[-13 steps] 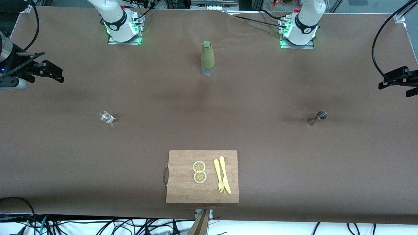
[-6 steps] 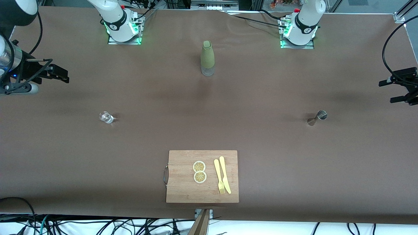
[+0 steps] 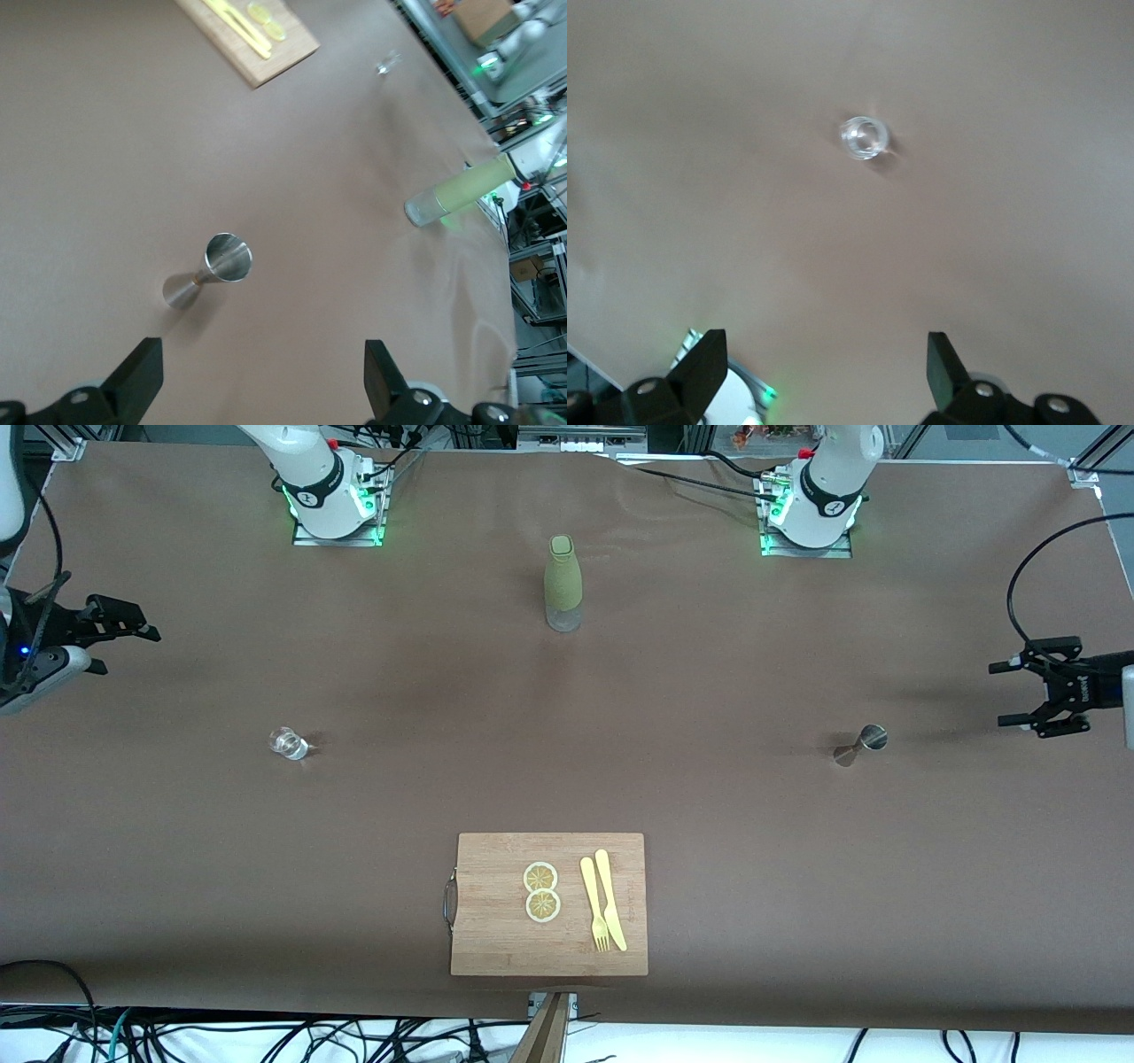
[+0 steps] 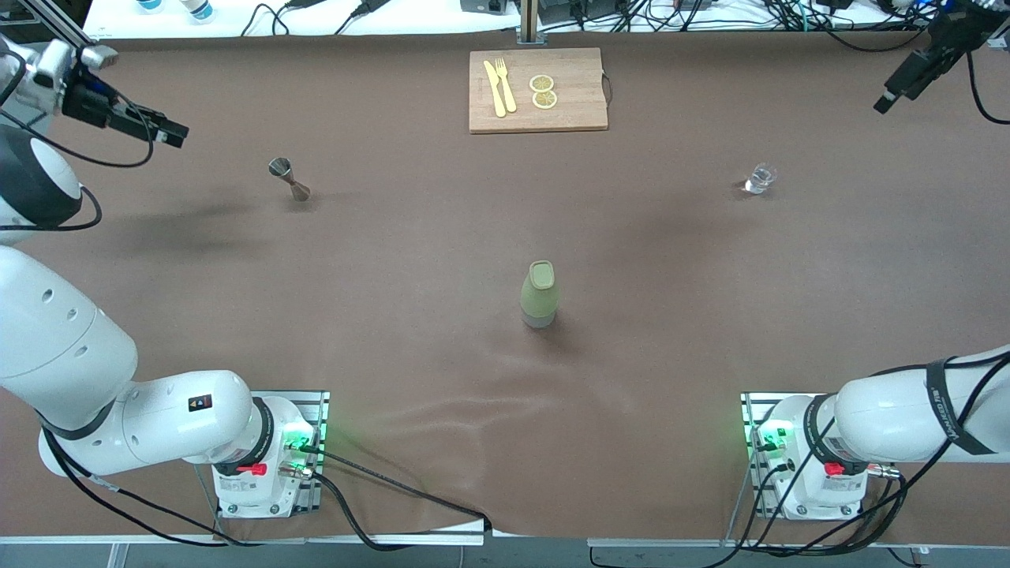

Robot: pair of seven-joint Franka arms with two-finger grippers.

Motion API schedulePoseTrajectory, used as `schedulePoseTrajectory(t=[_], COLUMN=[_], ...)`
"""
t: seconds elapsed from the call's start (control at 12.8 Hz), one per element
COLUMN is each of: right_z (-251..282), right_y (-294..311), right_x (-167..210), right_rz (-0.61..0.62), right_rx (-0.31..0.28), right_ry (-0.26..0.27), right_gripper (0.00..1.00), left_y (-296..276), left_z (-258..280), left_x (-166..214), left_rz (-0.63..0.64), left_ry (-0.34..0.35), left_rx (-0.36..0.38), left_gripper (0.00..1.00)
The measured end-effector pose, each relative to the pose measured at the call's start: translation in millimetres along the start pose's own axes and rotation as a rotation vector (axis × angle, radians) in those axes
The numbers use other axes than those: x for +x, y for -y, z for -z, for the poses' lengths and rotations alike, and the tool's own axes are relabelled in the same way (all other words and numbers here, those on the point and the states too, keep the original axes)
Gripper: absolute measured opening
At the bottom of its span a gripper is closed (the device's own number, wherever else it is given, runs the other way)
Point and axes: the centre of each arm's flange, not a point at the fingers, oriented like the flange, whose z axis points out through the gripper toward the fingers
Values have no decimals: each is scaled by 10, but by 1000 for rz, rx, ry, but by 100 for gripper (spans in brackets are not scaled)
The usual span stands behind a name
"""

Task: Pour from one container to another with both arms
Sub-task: 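Lower the right gripper to the glass beaker while the left gripper reaches the jigger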

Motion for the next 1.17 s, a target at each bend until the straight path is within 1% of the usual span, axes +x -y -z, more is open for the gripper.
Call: schedulePoseTrajectory(t=[0.08, 0.16, 0.31, 0.39, 0.55, 0.78, 1.02, 1.17], right_z=[-115, -226, -453, -576, -868, -1359, -1896, -2292], right_y=[-132, -264, -539, -676, -932, -1233, -1438, -1538], right_x=[-41, -89, -205, -268, -353, -405, -359, -328], right_rz=[87, 169, 309, 371, 485, 622, 758, 800], right_rx=[36, 74, 141, 162, 199, 235, 238, 235], right_ry=[-15, -45, -135, -174, -272, -416, -591, -698], right_gripper=[100, 100, 100, 100, 100, 100, 100, 100], left_y=[102, 195, 409, 521, 697, 811, 863, 906], left_z=[-92, -196, -474, -643, -962, -1268, -1538, -1809], left_x=[-155, -300, -550, -670, -903, -1102, -1066, -1010], left_rz=[-43, -94, -195, -229, -299, -411, -490, -546], left_ry=[-37, -78, -173, -216, -293, -371, -418, -454], left_rx=[-15, -28, -42, -47, -48, -31, -33, -42], left_gripper=[100, 100, 100, 100, 100, 100, 100, 100])
